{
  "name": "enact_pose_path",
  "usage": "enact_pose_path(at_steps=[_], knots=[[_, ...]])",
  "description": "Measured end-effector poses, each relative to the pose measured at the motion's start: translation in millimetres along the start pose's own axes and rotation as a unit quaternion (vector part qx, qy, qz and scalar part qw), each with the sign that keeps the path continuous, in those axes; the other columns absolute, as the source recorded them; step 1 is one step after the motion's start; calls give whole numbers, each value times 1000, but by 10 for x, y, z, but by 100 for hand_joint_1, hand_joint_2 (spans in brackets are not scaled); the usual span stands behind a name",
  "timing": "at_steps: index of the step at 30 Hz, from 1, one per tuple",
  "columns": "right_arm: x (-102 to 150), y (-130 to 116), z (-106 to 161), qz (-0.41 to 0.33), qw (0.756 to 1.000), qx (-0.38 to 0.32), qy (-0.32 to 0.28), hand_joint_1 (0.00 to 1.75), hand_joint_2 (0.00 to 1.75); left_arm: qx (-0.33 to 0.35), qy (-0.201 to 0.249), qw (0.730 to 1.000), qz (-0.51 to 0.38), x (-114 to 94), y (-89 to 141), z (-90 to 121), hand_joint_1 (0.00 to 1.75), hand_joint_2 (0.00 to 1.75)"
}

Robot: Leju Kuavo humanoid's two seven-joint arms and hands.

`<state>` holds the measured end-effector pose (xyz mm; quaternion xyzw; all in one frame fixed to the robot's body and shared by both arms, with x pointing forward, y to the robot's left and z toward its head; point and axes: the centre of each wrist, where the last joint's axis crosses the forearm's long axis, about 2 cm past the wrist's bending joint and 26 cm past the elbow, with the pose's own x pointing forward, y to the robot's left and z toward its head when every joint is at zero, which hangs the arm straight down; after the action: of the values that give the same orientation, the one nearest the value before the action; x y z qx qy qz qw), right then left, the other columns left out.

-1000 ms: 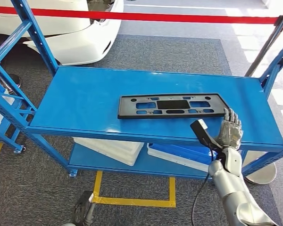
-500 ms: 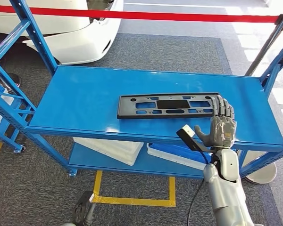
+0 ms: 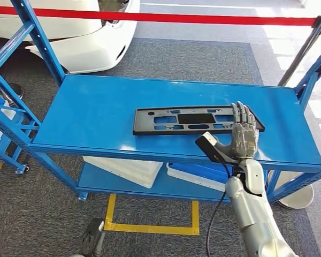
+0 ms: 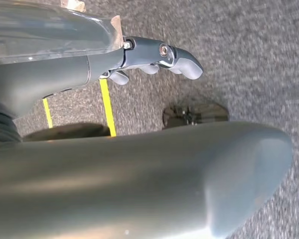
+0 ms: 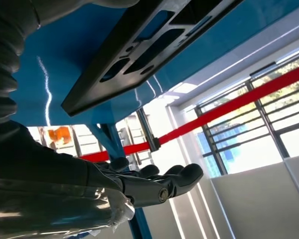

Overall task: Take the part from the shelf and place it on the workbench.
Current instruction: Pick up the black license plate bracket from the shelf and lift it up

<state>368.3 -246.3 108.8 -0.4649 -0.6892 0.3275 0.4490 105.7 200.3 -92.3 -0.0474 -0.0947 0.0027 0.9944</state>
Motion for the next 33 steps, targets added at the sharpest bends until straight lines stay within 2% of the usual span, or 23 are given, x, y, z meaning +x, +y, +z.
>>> enact_pose_path(at_steps=[9, 17, 33], knots=[[-226, 6, -117, -8, 998, 50, 40, 0, 175, -7, 3, 1000, -4, -34, -3, -2, 0, 0], [-401, -53, -211, 5, 996, 59, 62, 0, 175, -9, 5, 1000, -11, -23, -7, -1, 0, 0], [-493, -64, -220, 15, 995, 67, 70, 0, 175, -9, 4, 1000, -13, -10, -7, -1, 0, 0]])
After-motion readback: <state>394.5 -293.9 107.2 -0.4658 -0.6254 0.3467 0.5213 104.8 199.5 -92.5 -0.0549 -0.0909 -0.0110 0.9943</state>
